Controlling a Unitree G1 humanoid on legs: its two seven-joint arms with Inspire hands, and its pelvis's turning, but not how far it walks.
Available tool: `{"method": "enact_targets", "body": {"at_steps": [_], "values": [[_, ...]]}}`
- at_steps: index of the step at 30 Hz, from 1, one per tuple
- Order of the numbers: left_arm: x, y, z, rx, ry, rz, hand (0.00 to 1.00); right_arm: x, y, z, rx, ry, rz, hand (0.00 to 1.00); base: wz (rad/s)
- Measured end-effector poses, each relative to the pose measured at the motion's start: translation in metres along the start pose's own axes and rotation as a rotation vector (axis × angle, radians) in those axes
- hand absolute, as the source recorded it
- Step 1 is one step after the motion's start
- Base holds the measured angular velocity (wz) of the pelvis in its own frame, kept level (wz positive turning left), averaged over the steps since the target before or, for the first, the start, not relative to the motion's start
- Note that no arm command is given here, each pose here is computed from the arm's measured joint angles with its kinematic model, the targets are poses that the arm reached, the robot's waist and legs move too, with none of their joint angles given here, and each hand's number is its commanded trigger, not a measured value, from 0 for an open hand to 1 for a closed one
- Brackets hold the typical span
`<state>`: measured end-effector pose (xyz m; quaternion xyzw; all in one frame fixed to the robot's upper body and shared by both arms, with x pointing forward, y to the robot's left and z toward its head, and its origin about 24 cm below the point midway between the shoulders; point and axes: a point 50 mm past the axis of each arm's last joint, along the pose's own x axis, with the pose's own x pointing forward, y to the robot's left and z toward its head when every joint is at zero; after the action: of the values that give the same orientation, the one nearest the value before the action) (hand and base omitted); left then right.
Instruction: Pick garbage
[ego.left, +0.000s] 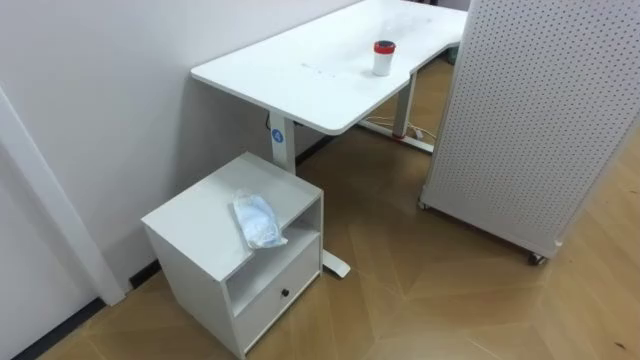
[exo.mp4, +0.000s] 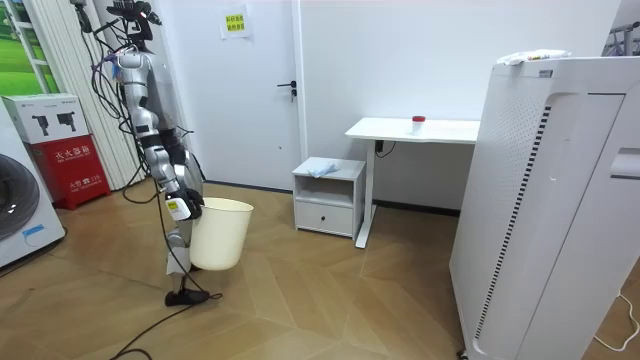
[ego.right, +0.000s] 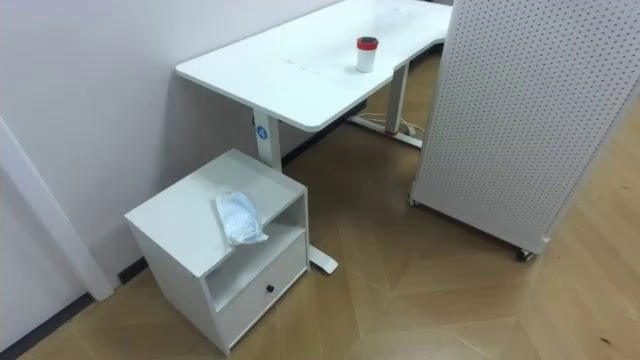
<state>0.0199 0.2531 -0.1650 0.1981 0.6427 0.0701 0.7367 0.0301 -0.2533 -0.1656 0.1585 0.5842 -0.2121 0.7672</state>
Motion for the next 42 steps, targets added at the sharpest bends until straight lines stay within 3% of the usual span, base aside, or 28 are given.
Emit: {"method": "enact_targets", "body": {"at_steps": [15, 28, 42], "values": [[0.001, 0.004, 0.012, -0.014, -0.044, 0.035, 0.0, 0.003, 0.012, 0.012, -0.128, -0.015, 0.02, 1.0, 0.0], [0.001, 0.003, -0.01, 0.04, 0.056, -0.009, 0.0, 0.004, 0.015, 0.016, -0.151, -0.014, 0.044, 1.0, -0.01], [-0.003, -0.002, -0.028, 0.043, 0.097, -0.051, 0.0, 0.0, -0.001, 0.007, -0.168, -0.007, -0.029, 1.0, -0.04]]}}
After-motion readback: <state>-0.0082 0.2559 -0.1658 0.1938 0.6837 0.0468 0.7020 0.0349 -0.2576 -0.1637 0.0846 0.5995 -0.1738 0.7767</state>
